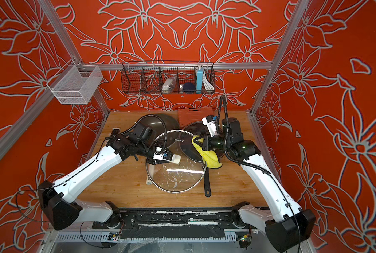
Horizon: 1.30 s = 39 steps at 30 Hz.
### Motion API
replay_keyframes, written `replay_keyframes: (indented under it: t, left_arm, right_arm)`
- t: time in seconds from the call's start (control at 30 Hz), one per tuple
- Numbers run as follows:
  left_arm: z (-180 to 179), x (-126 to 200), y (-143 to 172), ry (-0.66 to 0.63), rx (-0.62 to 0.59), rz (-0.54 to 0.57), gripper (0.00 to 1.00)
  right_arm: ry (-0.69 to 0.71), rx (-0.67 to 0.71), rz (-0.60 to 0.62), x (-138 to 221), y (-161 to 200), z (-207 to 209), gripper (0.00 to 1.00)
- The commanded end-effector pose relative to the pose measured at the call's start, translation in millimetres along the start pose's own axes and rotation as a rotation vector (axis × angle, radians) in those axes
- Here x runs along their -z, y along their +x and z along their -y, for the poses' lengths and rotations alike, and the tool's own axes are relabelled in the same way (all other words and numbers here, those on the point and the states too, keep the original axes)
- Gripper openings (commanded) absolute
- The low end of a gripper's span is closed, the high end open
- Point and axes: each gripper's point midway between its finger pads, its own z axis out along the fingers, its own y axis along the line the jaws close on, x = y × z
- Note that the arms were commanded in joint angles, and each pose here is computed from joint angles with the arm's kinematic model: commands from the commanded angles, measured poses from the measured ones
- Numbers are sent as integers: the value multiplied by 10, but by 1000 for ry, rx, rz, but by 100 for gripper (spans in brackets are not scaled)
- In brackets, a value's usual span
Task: Wipe the pot lid with a cloth
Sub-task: Wipe the pot lid.
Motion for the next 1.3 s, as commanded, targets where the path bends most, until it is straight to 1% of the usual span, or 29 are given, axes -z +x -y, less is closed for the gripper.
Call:
replay_keyframes:
  t: [0.0,0.1,0.27,0.4,0.53,0.7,0.93,1.13,1.27]
  left_arm:
    - [-413,187,-484,-157,-181,114,0]
    - [-427,101,-548,-163,-211,113,0]
    - [-467,73,-660,-187,-247,123,0]
    - [-484,94,-716,-199,-264,134,0]
    - [-482,174,-832,-218,-278,178,0]
    - [-473,225,-929,-229,-296,205,0]
    - [-464,192,-993,-225,-314,229,0]
    - [-475,178,-1041,-227,-318,252,0]
    - [-494,178,-1057,-236,-321,258,0]
  right_arm:
    - [-7,32,32,-111,-44,-41,0]
    - [6,32,9,-225,43,-3,0]
    - [9,29,-30,-437,159,45,0]
    - [2,37,-46,-584,189,33,0]
    - [-7,45,-50,-710,169,26,0]
    - [-32,64,-40,-845,66,-43,0]
    - [-85,105,-16,-1026,-193,-246,0]
    - [-124,129,-21,-1238,-368,-377,0]
    - [-146,123,-28,-1367,-423,-405,0]
